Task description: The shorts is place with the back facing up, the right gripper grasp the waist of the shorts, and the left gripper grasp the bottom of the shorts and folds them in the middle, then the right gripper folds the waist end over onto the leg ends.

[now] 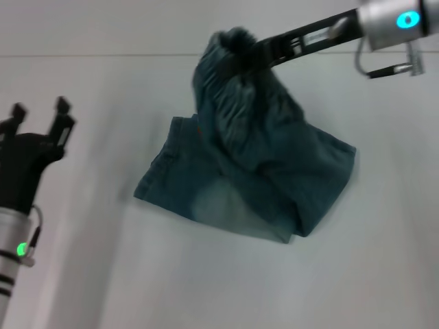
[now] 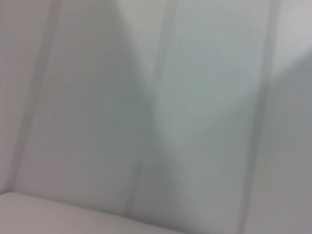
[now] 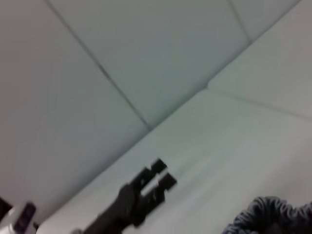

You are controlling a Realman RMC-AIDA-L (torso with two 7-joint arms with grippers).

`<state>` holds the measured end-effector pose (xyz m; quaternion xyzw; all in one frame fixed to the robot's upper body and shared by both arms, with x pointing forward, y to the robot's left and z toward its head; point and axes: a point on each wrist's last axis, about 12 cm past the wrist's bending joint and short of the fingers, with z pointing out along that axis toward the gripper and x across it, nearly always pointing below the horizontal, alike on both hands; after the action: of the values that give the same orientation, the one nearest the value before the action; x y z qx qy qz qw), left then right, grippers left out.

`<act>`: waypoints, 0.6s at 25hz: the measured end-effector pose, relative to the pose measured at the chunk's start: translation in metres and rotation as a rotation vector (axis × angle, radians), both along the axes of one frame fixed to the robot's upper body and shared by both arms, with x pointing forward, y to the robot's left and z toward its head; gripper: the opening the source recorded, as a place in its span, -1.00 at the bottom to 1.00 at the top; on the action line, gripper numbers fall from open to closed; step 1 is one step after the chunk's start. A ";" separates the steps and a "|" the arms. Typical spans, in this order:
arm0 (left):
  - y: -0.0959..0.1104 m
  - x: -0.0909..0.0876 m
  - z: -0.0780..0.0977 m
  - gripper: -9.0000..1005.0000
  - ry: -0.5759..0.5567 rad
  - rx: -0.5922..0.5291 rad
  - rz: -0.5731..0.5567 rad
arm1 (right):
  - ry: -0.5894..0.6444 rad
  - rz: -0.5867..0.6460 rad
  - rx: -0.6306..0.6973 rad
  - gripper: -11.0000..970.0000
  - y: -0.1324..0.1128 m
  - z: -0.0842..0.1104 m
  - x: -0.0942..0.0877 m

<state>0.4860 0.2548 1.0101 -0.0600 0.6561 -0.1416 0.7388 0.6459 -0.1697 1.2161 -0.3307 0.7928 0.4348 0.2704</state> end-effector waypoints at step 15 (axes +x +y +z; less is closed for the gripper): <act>0.024 -0.010 -0.007 0.87 0.045 -0.080 0.024 | -0.054 0.046 -0.056 0.01 0.018 -0.017 -0.007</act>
<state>0.4764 0.2788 1.0033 -0.1005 0.6658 -0.1572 0.7224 0.6388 -0.1519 1.1987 -0.3677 0.7892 0.4095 0.2724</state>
